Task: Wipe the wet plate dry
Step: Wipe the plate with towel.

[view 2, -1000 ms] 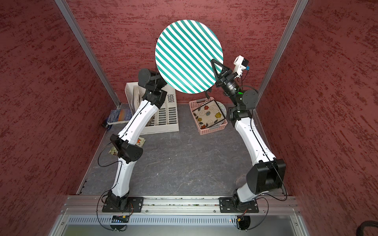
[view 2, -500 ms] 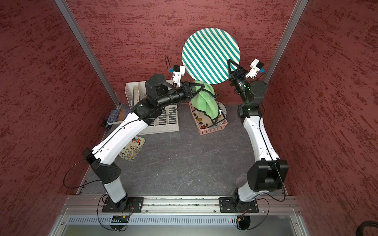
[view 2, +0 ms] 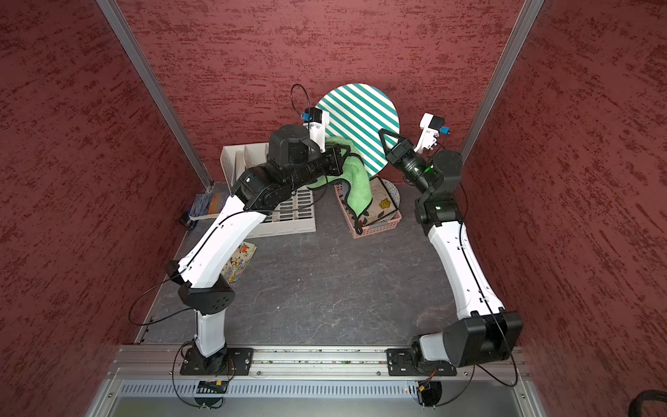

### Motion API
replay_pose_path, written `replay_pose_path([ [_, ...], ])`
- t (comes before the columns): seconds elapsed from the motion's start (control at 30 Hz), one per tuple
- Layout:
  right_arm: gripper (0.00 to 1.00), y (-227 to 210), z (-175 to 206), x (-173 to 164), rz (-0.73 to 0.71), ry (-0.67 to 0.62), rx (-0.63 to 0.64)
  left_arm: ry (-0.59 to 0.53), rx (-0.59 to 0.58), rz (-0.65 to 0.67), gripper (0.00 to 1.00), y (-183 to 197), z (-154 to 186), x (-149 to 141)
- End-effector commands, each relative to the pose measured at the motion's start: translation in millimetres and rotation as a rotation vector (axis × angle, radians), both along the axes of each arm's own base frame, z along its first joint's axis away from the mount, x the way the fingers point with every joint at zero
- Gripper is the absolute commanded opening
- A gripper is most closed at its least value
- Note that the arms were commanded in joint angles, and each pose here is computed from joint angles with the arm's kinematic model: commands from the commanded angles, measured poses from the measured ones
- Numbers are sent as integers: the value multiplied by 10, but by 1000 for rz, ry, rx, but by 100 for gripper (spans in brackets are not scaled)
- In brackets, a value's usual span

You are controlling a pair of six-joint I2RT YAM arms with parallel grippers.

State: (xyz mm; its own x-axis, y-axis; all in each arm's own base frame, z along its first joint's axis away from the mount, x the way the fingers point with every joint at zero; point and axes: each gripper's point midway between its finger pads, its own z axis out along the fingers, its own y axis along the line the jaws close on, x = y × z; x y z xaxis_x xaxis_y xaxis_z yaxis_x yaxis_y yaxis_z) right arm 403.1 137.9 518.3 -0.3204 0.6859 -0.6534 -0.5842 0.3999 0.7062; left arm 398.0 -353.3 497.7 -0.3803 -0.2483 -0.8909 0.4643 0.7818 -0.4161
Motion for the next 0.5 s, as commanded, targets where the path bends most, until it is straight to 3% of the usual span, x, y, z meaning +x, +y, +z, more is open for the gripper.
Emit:
replay_pose_path([
  [0.0,0,219,301,-677,163,-168,-61,4,92,198,0,634,-100,383],
  [0.2,0,607,53,-1015,362,-160,-114,-24,-34,-241,0,-27,23,175],
  [0.37,0,392,333,-721,214,-157,-61,61,-117,-447,0,-571,-176,-13],
  [0.47,0,52,558,-517,79,-133,6,91,-90,-453,0,-602,-282,-53],
])
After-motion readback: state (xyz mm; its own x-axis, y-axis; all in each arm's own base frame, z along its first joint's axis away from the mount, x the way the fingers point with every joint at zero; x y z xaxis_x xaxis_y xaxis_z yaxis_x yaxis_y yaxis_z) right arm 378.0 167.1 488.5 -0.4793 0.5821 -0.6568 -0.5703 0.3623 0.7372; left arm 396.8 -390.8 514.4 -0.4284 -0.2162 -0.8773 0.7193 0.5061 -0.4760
